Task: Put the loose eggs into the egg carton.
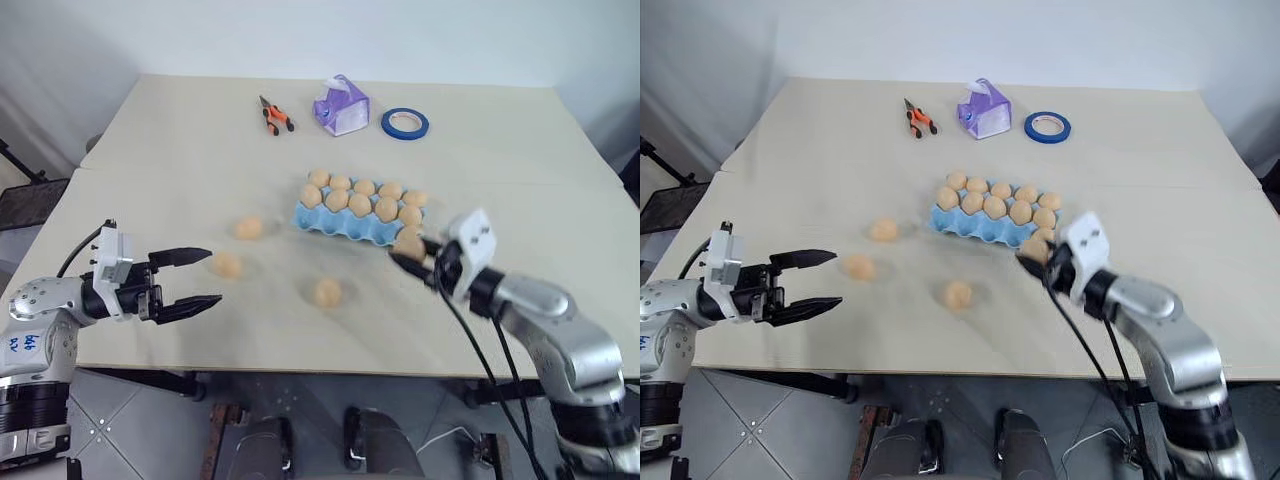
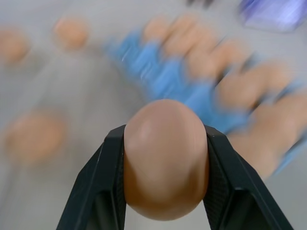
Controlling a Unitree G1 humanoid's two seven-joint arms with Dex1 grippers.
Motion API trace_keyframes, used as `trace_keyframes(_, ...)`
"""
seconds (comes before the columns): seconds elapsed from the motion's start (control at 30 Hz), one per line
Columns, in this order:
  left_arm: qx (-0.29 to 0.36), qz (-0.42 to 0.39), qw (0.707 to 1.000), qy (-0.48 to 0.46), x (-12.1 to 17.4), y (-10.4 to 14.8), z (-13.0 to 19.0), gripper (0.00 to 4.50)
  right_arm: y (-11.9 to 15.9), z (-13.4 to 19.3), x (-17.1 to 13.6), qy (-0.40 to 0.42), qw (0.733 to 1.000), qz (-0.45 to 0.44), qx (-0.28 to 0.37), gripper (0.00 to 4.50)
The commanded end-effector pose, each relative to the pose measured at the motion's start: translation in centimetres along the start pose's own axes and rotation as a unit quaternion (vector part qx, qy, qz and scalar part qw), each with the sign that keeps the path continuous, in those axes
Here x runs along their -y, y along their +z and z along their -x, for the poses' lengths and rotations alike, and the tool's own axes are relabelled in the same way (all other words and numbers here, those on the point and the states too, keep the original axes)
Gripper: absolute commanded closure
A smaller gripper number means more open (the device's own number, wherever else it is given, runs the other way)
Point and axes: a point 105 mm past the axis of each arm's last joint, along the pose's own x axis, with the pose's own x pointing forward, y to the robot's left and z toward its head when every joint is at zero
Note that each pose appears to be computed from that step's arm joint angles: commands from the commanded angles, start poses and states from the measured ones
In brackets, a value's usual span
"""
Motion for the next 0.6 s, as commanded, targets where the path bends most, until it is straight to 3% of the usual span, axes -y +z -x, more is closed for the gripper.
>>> trace_keyframes(0.03,0.018,-0.022,1.000,-0.001,-0.1,1.2,-0.2,0.00,0.5,-1.8,1.6,-0.034,0.999,-0.001,0.009,2.91)
trace_keyframes(0.23,0.025,-0.027,0.999,0.008,-0.1,1.4,-0.3,0.00,0.6,-4.8,1.9,-0.036,0.999,0.005,0.009,2.91)
trace_keyframes(0.53,0.029,-0.028,0.999,0.017,0.2,1.3,-0.3,0.00,0.8,-6.0,1.5,-0.027,1.000,0.013,0.009,2.91)
trace_keyframes(0.57,0.029,-0.027,0.999,0.017,0.2,1.3,-0.4,0.00,0.8,-6.1,1.4,-0.027,1.000,0.013,0.009,2.20)
trace_keyframes(0.6,0.029,-0.027,0.999,0.017,0.2,1.3,-0.4,0.00,0.8,-6.1,1.4,-0.026,1.000,0.013,0.009,1.92)
